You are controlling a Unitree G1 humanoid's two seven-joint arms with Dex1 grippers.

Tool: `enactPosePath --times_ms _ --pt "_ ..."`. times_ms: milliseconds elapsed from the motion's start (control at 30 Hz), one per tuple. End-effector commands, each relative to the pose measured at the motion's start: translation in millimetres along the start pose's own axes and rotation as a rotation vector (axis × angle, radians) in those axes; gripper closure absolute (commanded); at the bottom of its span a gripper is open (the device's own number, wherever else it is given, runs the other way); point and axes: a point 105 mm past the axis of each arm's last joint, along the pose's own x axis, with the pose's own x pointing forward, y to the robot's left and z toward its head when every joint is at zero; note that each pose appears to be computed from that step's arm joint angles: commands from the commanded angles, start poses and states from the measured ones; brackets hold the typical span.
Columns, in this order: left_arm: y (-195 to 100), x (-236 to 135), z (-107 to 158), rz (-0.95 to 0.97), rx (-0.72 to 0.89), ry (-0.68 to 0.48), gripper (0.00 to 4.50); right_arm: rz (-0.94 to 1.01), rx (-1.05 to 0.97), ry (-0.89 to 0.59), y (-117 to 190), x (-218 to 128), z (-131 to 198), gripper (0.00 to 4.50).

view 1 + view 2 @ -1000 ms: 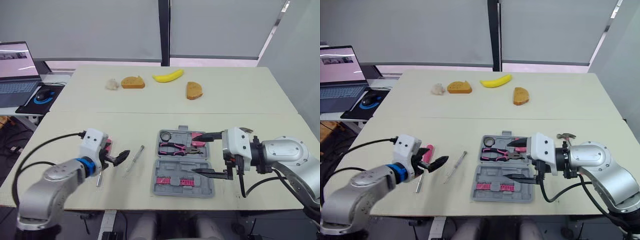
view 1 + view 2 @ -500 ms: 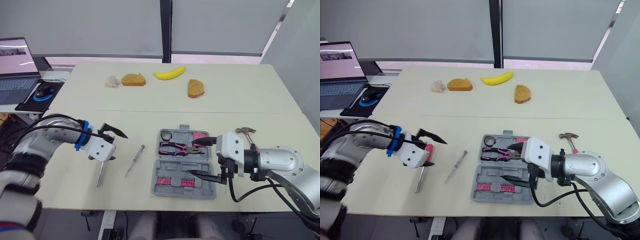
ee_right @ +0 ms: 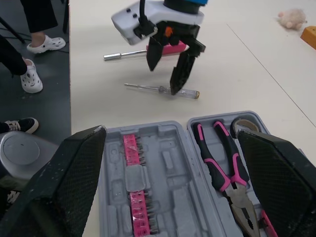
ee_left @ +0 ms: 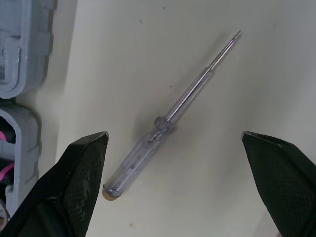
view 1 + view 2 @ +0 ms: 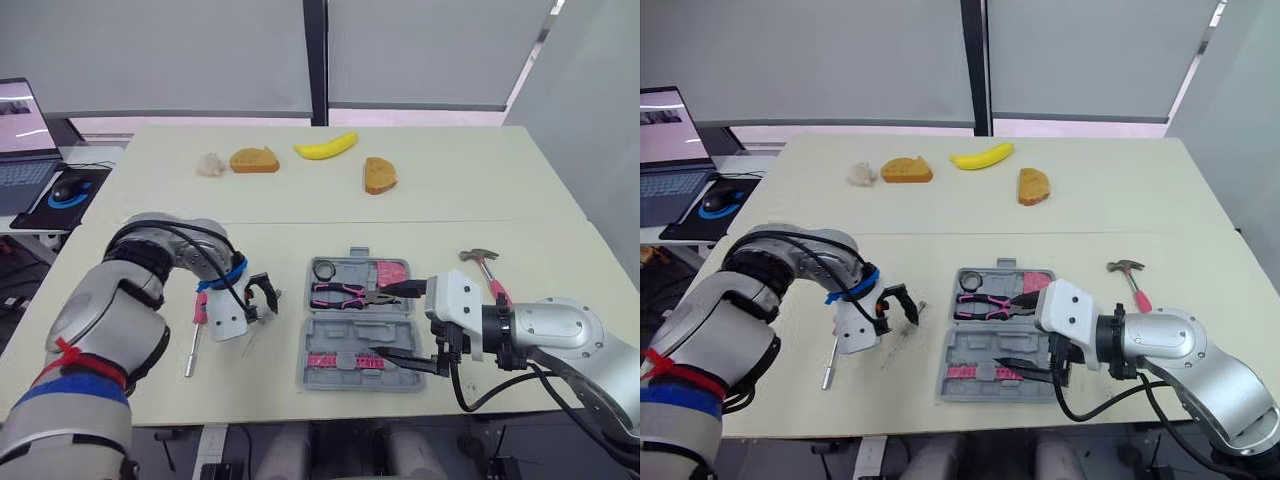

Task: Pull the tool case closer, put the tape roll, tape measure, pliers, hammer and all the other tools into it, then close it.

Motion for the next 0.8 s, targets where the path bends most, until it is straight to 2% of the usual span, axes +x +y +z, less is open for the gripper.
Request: enactPosePath --times_ms 33,300,400,600,800 --pt "1 9 -5 -0.005 0.061 0.036 0.93 -0.005 -0.035 -0.029 3 -2 13 0.00" --pt "-8 21 -1 0.008 0.159 0.003 3.53 -0.006 -0.032 -0.030 1 -2 15 0.00" --pt "-10 18 -1 0.027 0.171 -0.009 4.34 -0.001 -0.034 -0.032 0 -2 15 0.00" --pt "-12 -2 2 0.072 0.179 -0.041 4.34 0.010 -0.038 -0.037 -1 -1 15 0.00" --pt "-26 -36 -5 0.108 0.087 0.010 4.34 0.018 -0.036 -0.042 0 2 13 0.00"
